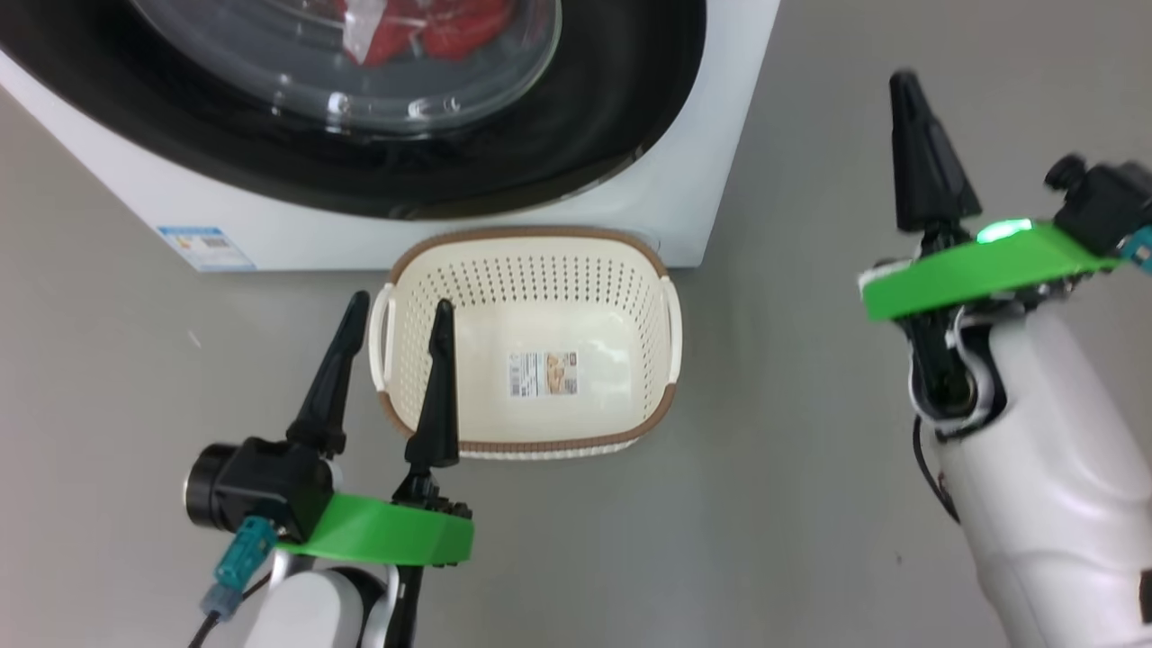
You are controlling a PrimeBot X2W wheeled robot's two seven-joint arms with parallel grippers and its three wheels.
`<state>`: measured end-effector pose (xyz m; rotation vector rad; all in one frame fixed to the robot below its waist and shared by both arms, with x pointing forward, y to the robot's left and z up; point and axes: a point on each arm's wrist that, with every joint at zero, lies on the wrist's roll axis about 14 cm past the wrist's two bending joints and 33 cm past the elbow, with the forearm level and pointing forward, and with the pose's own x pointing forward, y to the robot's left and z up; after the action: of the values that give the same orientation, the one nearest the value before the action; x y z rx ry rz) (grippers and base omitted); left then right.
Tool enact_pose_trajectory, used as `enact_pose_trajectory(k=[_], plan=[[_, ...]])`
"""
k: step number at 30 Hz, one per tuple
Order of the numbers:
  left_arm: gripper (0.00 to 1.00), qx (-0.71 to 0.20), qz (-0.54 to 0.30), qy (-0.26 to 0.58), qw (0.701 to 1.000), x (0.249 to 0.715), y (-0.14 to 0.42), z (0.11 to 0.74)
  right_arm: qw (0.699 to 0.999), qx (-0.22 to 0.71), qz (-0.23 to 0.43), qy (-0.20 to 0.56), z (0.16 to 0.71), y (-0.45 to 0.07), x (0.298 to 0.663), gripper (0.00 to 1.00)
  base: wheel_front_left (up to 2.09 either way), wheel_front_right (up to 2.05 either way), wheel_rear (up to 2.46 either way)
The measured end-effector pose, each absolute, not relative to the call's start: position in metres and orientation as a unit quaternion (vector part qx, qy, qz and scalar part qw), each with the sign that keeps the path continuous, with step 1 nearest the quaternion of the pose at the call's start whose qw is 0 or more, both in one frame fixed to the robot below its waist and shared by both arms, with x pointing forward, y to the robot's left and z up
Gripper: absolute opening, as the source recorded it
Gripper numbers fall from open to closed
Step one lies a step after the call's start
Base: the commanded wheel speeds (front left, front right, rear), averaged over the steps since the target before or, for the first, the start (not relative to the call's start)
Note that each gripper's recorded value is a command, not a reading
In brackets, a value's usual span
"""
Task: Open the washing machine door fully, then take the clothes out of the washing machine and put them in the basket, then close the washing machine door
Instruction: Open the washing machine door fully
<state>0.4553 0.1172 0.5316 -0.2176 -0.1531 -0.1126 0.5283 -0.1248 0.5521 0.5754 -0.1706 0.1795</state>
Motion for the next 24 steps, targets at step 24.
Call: enact_pose_trajectory(k=[24], plan=[[1.00, -0.103, -0.060, -0.048, 0.992, 0.492, 0.117, 0.493, 0.790, 0.581, 0.179, 0.082, 0.530, -0.083, 0.625, 0.00, 0.00, 0.00, 0.00]])
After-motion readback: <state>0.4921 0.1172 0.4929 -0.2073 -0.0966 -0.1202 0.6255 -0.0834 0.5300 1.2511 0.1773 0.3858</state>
